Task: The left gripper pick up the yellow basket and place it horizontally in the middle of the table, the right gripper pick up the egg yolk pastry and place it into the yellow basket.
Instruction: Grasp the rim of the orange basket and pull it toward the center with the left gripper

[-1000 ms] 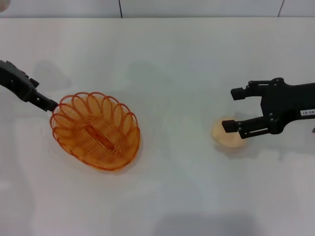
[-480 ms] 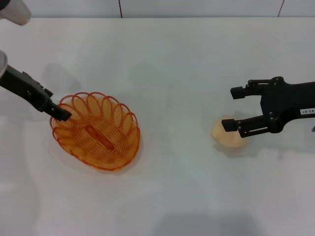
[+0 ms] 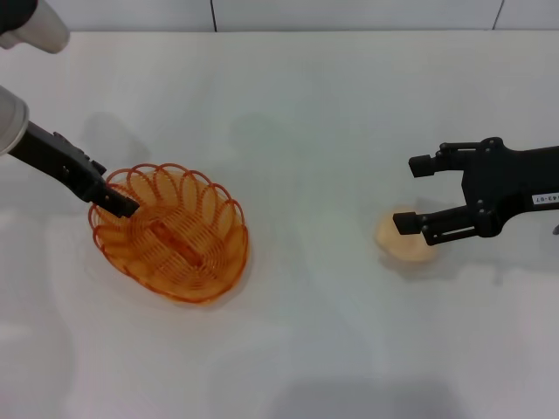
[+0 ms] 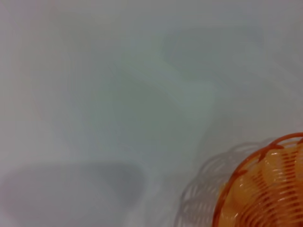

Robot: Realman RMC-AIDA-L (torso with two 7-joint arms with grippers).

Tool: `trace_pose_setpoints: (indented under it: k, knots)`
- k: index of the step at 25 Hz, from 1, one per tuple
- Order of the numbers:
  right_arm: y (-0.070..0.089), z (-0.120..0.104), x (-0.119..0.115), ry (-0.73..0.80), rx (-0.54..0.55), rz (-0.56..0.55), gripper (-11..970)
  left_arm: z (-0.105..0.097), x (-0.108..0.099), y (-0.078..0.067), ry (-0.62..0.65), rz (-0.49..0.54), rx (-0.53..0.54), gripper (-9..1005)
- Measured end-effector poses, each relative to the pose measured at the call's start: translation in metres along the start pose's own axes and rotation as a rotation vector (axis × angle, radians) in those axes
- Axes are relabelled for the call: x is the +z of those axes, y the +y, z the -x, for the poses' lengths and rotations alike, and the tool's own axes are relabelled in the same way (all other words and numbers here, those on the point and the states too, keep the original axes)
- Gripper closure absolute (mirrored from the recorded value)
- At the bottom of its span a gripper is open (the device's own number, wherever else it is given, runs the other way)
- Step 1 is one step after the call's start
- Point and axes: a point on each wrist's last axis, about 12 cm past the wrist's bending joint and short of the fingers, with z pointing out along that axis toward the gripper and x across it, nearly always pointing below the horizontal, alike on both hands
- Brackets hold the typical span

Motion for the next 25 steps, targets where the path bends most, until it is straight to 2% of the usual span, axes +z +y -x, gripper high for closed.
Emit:
trace_pose_setpoints:
  k: [6,11,25]
  knots:
    - [0.0,0.0,0.0,0.0,0.0,0.0,125,0.002,0.004,-0.001,-0.015,0.004,-0.001,128]
    - [0.0,0.0,0.0,0.001,0.0,0.002,127,0.002,0.008,-0.003,-0.017,0.001,-0.003,320]
    - [0.001,0.0,-0.001,0.001,-0.003,0.003,132,0.0,0.015,-0.008,-0.018,-0.016,-0.002,459]
